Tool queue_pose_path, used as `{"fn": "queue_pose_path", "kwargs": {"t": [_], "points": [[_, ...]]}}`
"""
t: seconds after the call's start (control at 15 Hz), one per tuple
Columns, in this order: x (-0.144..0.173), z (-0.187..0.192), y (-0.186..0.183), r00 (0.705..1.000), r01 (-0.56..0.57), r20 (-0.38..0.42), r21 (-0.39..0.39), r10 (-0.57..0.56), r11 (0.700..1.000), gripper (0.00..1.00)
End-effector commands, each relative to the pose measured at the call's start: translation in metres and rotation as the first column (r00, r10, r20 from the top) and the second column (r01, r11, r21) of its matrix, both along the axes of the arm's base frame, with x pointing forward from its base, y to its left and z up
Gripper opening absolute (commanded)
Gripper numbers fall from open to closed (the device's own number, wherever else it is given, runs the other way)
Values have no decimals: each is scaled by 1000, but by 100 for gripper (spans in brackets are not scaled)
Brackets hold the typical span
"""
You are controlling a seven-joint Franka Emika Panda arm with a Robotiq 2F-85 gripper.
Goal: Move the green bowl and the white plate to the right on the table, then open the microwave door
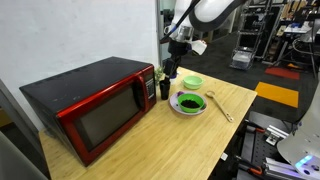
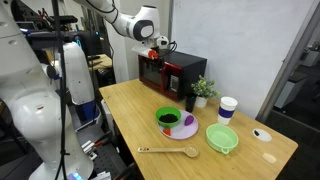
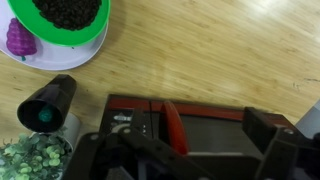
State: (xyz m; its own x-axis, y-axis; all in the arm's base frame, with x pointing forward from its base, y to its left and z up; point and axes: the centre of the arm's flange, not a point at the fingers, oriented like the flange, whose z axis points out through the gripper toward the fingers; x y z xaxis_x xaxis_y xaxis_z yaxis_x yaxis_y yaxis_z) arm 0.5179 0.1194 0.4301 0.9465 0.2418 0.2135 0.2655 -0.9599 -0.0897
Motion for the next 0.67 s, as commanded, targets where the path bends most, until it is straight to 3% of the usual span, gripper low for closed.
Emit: {"fn": "queue_pose_path", "kwargs": {"t": [0.0,0.6], "points": [[45,-9,19,1000,7,-5,-14,-7,1000,100],[76,-11,45,999,38,40,-47,-36,998,100]]}}
